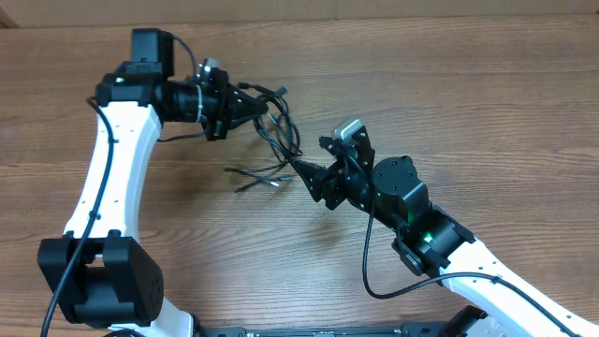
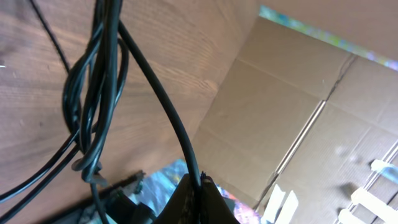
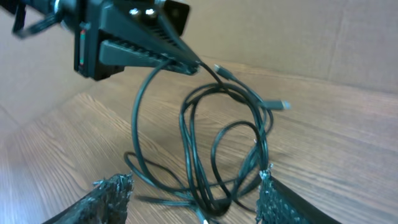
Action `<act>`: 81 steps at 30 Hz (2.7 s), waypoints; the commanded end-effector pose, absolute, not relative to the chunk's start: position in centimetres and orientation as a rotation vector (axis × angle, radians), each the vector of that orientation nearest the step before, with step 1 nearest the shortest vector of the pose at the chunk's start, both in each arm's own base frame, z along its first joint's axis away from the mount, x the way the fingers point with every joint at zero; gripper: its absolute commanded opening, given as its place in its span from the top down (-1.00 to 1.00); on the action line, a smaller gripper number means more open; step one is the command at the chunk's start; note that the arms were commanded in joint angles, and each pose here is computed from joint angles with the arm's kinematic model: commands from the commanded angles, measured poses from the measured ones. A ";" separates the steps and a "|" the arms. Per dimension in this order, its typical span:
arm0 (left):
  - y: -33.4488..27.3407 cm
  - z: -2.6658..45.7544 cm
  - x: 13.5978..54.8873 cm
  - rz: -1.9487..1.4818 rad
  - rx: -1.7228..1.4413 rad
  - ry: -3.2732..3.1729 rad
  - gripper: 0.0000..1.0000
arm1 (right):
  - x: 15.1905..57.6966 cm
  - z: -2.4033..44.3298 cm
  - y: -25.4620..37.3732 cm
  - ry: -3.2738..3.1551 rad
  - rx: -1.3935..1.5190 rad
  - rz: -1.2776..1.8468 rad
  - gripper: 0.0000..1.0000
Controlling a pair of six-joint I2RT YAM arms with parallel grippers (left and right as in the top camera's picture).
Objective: Untangle cables
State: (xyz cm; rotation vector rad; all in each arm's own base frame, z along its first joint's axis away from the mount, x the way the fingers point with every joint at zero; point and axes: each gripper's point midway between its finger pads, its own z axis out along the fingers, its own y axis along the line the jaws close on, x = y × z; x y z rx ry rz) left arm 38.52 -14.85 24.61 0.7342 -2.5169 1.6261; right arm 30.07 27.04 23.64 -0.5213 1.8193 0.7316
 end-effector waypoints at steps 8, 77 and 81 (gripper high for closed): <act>-18.9 31.7 35.0 2.170 -0.072 -2.294 0.91 | 30.2 23.7 27.4 1.895 -0.318 0.901 -0.78; -18.4 26.5 35.4 1.728 0.439 -2.425 0.92 | 28.8 19.9 23.4 2.107 -0.433 1.369 -1.00; -17.3 24.1 36.3 1.560 0.553 -2.571 0.11 | 28.4 19.1 23.3 2.160 -0.411 1.374 -1.00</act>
